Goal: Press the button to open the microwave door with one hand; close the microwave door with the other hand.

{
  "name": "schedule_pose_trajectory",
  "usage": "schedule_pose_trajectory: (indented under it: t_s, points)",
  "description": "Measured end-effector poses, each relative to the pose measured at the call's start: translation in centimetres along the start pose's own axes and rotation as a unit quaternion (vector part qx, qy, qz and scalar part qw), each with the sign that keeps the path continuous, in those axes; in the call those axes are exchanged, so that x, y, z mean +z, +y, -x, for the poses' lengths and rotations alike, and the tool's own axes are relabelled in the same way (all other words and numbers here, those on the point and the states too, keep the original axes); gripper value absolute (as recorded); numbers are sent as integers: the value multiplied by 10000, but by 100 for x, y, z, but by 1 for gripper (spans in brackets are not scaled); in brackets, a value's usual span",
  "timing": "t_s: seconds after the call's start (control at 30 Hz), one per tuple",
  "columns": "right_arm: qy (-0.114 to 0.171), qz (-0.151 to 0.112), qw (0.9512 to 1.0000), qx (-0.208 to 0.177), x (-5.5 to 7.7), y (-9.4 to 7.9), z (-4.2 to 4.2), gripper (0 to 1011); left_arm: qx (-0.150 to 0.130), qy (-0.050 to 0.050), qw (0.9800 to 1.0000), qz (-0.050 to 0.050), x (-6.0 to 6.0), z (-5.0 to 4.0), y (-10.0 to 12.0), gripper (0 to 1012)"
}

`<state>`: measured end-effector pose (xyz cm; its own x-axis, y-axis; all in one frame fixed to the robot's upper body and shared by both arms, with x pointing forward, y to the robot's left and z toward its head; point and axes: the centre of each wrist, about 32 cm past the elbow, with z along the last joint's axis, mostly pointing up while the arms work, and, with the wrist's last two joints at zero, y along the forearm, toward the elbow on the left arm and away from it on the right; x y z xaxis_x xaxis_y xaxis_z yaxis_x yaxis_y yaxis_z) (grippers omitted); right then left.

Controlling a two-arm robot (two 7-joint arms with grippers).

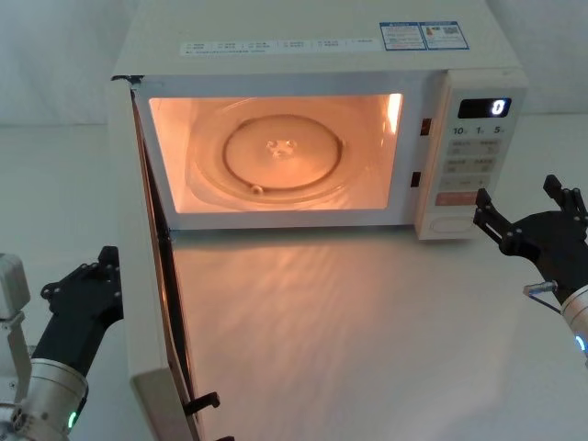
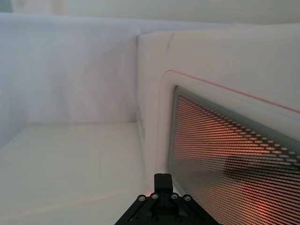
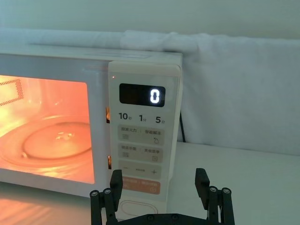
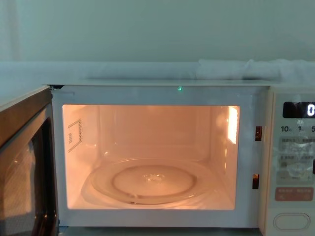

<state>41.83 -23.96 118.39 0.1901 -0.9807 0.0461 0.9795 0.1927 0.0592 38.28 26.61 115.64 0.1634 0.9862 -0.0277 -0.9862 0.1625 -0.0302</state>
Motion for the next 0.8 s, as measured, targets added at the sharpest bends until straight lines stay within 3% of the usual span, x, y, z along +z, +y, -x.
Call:
schedule_pose_trajectory:
  t_s: [0.3, 0.33, 0.57, 0.7, 0.8]
  points:
    - [0, 0, 10000, 0, 0, 0, 0, 1002, -360, -54, 9993, 83, 37, -113, 0, 0]
    - [0, 0, 10000, 0, 0, 0, 0, 1002, -530, -120, 9985, 95, 77, -193, 1, 0]
    - [0, 0, 10000, 0, 0, 0, 0, 1002, -870, -217, 9959, 118, 256, -446, 18, 0]
    - [0, 0, 10000, 0, 0, 0, 0, 1002, -1097, -207, 9937, 94, 381, -585, 32, 0]
    - [0, 0, 10000, 0, 0, 0, 0, 1002, -1378, -153, 9903, 60, 514, -707, 39, 0]
